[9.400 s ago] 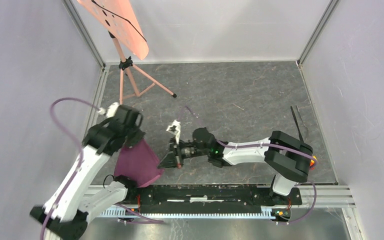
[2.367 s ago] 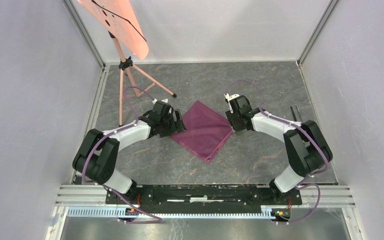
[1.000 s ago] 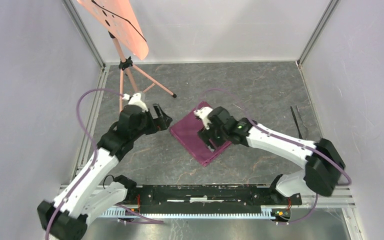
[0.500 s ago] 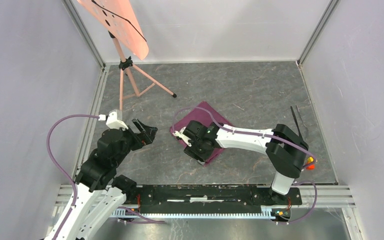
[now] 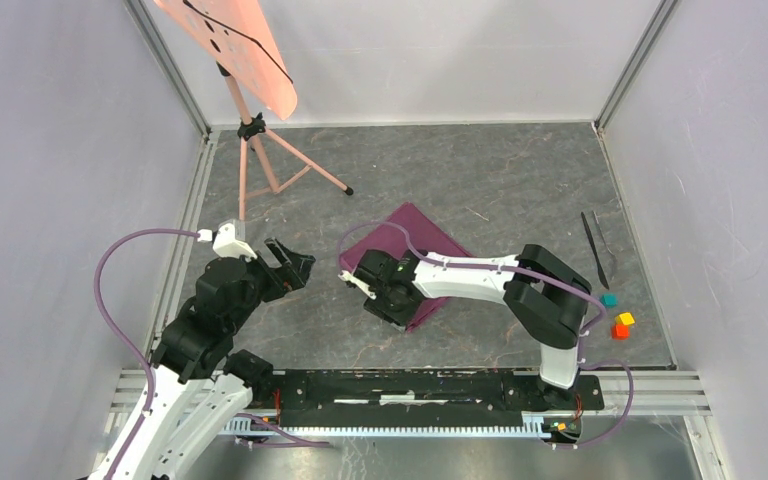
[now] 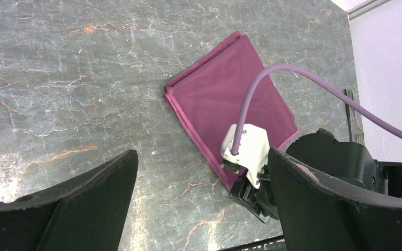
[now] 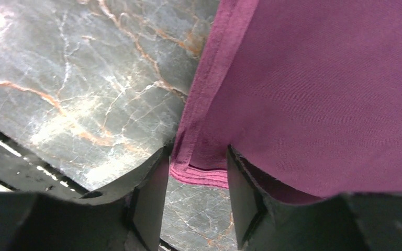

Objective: Fold the napkin into a case and place the utensils inside
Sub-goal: Pick up the lower triangle-folded napkin from the center of the board, then fold the lower triangle-folded napkin at the center of the board.

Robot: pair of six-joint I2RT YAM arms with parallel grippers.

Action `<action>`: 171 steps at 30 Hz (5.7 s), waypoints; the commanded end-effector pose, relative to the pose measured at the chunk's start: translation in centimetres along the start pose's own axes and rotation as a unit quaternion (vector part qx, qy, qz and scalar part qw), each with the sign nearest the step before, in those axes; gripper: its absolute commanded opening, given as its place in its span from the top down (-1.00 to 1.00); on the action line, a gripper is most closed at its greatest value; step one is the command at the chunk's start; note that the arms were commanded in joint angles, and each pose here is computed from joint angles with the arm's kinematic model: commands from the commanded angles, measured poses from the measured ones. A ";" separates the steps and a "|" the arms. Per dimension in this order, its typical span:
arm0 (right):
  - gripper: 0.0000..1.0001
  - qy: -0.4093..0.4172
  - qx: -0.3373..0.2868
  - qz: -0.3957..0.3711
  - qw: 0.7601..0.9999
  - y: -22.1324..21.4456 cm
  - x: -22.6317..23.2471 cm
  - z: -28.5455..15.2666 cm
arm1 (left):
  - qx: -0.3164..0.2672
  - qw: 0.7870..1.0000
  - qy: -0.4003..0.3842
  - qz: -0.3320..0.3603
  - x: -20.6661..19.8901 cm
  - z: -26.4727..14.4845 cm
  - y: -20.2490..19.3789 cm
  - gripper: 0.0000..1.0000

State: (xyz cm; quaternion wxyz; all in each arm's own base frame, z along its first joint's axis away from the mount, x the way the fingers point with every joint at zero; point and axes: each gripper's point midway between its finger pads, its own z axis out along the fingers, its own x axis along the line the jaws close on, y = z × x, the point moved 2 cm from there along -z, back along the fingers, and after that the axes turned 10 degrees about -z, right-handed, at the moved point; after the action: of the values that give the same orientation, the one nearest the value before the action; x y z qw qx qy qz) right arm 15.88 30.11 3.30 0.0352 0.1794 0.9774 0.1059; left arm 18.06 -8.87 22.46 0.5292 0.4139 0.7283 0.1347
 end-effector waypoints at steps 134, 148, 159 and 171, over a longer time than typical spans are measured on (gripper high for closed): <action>-0.18 0.092 -0.351 0.160 0.918 -1.1 -9.3 -2.6 | 0.209 0.939 0.265 0.063 -3.8 25.7 -12.8 0.96; 0.47 0.016 -0.329 0.193 0.924 0.3 -12.2 -0.3 | 0.231 0.945 0.223 0.065 -5.2 25.7 -12.9 0.76; 1.00 -0.049 -0.300 0.253 0.918 -1.7 -13.6 0.4 | 0.256 0.962 0.064 0.064 -9.2 20.6 -10.5 -0.34; 1.00 -0.045 -0.301 0.268 0.914 -1.5 -13.6 0.3 | 0.255 0.963 0.091 0.000 -2.7 20.9 -8.4 0.43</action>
State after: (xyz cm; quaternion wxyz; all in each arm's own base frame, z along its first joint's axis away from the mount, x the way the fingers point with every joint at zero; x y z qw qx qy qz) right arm 27.83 24.34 3.07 0.0894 0.4114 0.8144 0.3993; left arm 31.78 -20.87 10.38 0.3121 0.5136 0.7992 -0.0030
